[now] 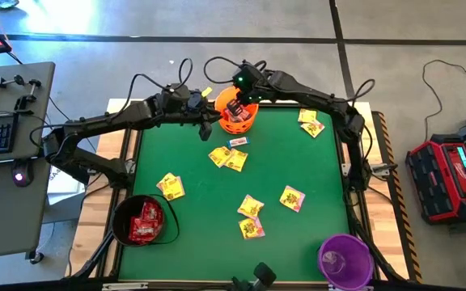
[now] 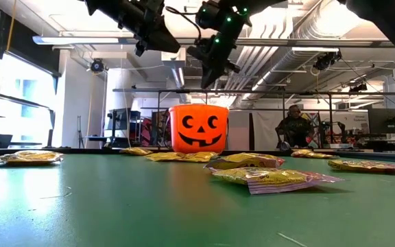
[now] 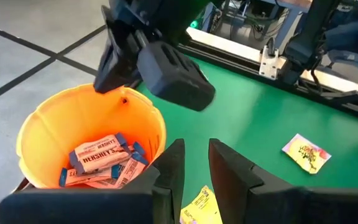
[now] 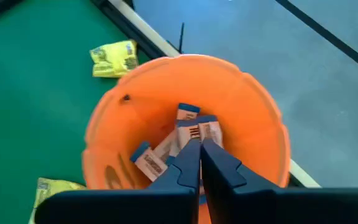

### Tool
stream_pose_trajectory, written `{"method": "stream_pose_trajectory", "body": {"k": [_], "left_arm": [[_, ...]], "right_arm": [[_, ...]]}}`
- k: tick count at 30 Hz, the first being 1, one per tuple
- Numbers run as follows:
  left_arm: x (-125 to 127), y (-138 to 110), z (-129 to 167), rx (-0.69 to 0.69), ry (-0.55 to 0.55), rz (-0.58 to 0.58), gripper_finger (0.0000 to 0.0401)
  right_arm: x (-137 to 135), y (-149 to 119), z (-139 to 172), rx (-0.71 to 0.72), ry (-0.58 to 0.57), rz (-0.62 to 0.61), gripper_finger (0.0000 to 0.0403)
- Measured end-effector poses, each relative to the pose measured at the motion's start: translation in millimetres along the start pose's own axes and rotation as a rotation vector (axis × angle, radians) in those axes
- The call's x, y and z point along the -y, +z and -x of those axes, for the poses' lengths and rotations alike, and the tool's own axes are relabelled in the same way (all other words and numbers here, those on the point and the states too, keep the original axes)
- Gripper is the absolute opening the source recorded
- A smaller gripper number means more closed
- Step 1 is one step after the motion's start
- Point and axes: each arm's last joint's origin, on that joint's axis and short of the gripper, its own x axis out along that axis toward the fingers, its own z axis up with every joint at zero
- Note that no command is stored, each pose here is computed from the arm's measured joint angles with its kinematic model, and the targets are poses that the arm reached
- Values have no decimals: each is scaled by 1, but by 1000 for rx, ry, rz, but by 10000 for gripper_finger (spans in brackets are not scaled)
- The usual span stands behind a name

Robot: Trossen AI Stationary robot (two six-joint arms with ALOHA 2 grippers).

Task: Sort candy by brand, put in halloween buckets
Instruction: Put the white chocolate into the orange bucket

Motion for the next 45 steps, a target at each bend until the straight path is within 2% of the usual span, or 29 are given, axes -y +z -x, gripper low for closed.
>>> {"method": "stream_pose_trajectory", "body": {"k": [8, 15, 21, 27, 37, 45], "left_arm": [[-1, 0, 0, -1, 8, -12, 58], [-2, -2, 1, -25, 16, -12, 58], [-2, -2, 3, -28, 26, -27, 58], [-2, -2, 3, -19, 26, -44, 58], [-2, -1, 3, -15, 24, -38, 58], [-2, -1, 3, -14, 22, -88, 58]], "right_arm": [[-22, -10, -8, 34, 39, -29, 0], [-40, -29, -15, 11, 47, -37, 0], [-39, -44, 16, 88, 60, -76, 0], [-32, -81, 32, 115, 111, -121, 0], [-48, -141, 62, 197, 240, -38, 0], [-59, -160, 64, 111, 310, 24, 0]]}}
